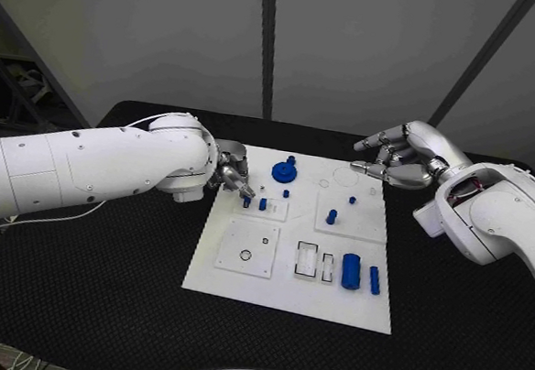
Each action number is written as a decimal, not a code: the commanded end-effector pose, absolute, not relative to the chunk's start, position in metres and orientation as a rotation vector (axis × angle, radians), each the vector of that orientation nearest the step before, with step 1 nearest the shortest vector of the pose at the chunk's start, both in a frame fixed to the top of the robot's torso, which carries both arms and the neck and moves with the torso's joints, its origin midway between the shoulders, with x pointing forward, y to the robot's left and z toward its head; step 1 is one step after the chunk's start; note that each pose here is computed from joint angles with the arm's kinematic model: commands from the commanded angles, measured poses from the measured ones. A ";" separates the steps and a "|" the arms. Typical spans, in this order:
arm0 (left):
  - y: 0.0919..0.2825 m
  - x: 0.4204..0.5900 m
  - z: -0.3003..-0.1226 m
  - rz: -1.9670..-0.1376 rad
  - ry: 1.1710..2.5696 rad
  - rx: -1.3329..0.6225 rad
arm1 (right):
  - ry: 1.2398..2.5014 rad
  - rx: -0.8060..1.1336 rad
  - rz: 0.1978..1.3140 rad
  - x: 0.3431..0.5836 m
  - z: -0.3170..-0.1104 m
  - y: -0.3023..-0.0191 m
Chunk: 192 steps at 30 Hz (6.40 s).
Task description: Assemble the parts on the task board
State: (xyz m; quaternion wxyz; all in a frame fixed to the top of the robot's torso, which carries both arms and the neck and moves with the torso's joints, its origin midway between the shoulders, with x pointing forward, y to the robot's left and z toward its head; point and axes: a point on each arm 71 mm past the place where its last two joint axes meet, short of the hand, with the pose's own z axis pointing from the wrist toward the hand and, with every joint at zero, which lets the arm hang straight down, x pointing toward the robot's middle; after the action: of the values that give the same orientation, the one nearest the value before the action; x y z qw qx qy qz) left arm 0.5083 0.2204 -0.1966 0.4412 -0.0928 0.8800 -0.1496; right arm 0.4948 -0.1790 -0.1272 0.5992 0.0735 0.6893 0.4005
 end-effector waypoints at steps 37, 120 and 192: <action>0.217 0.506 -0.203 -0.300 2.256 -0.111 | 1.590 0.164 0.934 0.495 -0.126 -0.178; 0.227 0.517 -0.202 -0.304 2.169 -0.274 | 1.579 0.170 0.930 0.494 -0.125 -0.181; 0.142 0.542 -0.210 -0.558 1.896 0.311 | 1.573 0.182 0.937 0.498 -0.126 -0.176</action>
State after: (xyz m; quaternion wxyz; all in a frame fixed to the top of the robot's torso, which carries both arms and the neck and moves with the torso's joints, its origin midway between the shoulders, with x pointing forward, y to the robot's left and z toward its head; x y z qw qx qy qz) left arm 0.5419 0.1430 -0.2094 0.5472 0.1215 0.7919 -0.2424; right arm 0.4983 -0.1772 -0.1271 0.6060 0.0799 0.6817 0.4022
